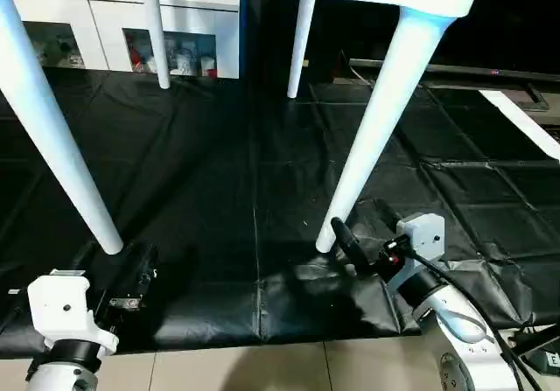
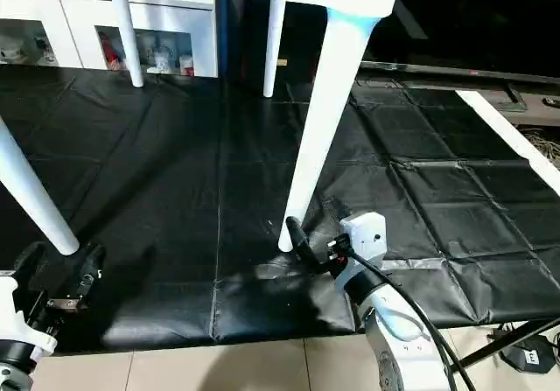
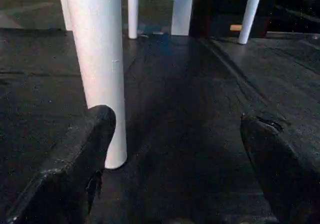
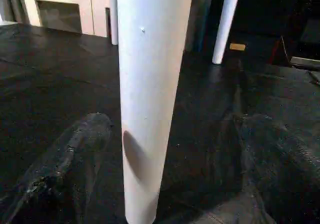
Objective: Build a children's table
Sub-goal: Flip table
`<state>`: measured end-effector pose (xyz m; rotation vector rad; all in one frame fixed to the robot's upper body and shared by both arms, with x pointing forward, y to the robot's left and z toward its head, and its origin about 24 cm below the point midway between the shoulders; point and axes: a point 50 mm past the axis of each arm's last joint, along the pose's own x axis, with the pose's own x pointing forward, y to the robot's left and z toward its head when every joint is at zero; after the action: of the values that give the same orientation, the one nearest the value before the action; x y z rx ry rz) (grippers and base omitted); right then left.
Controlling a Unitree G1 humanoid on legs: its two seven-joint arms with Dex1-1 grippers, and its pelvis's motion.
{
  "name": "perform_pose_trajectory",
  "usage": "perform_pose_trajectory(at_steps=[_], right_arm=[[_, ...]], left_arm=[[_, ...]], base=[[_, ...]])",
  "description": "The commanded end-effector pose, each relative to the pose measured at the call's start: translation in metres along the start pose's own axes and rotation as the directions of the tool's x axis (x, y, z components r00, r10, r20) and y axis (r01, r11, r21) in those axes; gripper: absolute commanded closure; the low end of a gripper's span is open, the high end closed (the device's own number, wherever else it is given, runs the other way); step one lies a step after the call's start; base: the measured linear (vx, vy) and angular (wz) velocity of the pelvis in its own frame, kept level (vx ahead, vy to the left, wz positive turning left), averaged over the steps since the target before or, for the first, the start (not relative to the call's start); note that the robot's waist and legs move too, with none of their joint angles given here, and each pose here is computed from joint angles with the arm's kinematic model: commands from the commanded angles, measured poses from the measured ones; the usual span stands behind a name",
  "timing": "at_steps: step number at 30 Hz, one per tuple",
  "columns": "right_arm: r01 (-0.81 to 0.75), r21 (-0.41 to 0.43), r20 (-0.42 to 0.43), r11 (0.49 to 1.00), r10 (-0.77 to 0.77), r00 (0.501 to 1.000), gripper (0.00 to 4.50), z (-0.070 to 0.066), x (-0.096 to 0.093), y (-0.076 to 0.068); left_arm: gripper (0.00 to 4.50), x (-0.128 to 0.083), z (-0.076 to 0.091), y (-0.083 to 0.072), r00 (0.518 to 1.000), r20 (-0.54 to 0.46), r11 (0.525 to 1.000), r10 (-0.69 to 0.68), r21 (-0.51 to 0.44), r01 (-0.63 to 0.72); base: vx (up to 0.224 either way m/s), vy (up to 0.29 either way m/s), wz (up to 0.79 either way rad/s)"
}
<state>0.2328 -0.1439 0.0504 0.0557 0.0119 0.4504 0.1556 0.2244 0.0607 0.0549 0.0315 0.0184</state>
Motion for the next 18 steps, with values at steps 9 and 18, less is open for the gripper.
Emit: perform_pose_trajectory(at_steps=[9, 18], right_arm=[[0.015, -0.012, -0.010, 1.000, -0.015, 1.000, 0.00, 0.0000, -0.0020, -0.0023], [0.015, -0.012, -0.010, 1.000, -0.015, 1.000, 0.00, 0.0000, -0.0020, -0.0023]], left_arm=[[0.04, 0.0007, -0.0004, -0.0023, 1.000, 0.004, 1.000, -0.013, -0.004, 0.013], [0.04, 0.0007, -0.0004, -0.0023, 1.000, 0.004, 1.000, -0.013, -0.004, 0.013]], base=[[0.000, 0.000, 0.00], [0.000, 0.000, 0.00]])
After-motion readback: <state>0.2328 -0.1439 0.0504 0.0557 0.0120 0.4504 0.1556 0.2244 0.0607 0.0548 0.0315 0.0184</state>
